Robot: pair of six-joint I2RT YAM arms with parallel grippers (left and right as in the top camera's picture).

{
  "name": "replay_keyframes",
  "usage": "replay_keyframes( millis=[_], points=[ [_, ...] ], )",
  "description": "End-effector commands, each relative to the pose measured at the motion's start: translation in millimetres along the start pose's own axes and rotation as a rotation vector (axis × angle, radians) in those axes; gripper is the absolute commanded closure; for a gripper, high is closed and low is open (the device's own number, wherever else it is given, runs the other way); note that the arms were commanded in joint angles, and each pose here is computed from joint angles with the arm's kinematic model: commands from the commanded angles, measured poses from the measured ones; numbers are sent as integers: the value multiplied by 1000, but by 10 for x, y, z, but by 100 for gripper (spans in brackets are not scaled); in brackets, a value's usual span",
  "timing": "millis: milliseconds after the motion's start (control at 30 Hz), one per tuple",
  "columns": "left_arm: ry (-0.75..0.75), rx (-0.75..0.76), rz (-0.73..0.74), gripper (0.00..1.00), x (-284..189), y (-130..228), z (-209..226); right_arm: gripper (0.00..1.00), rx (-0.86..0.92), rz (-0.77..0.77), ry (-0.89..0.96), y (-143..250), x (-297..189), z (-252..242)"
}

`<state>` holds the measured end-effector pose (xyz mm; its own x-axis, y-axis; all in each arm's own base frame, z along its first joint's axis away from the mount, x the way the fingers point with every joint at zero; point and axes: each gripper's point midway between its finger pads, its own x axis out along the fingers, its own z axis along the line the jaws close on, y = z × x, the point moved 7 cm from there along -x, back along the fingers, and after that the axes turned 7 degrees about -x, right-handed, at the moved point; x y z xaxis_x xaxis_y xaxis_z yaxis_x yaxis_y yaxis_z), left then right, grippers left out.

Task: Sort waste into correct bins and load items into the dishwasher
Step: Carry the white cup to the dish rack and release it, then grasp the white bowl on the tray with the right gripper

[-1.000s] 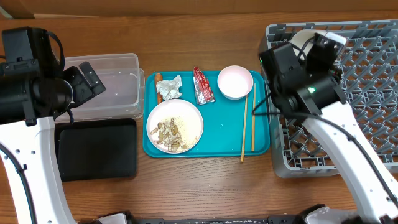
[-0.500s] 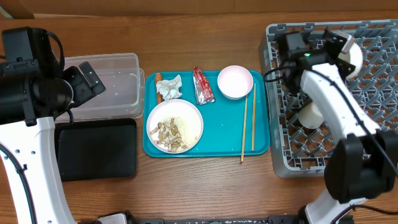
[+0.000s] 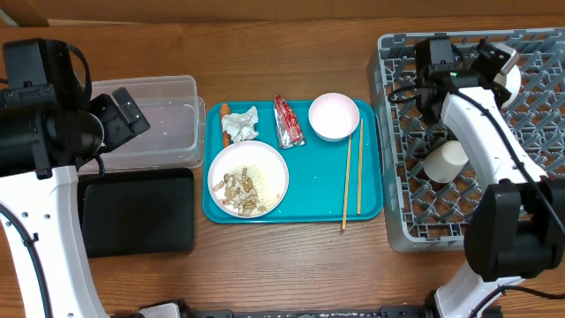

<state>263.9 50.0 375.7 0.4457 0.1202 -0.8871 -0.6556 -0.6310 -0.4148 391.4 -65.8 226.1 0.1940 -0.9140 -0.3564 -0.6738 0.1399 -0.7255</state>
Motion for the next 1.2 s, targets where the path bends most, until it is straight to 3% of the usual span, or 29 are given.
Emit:
replay_keyframes(
  millis=[0,233,533,600,767,867,1067,1167],
  points=[
    [-11,-14,-10,0,-6,-13,22,96,-148,-17,44,41,67,131],
    [-11,-14,-10,0,-6,-13,22,96,-296,-9,108,212,200,337],
    [-11,-14,-11,0,-6,-13,22,95,-369,-65,43,278,-167,520],
    [-11,-14,-10,0,-6,-13,22,82,-402,-74,32,311,-252,543],
    [-11,-14,-11,0,-6,-13,22,32,-389,-71,-63,337,-527,527],
    [-11,-14,-11,0,-6,-13,22,26,-324,0,-236,253,-731,442],
    [-11,-14,-10,0,-6,-13,22,26,-191,239,-939,64,-1498,280],
    [-11,-14,-10,0,-6,-13,22,34,-172,312,-1207,49,-1790,281]
  ],
)
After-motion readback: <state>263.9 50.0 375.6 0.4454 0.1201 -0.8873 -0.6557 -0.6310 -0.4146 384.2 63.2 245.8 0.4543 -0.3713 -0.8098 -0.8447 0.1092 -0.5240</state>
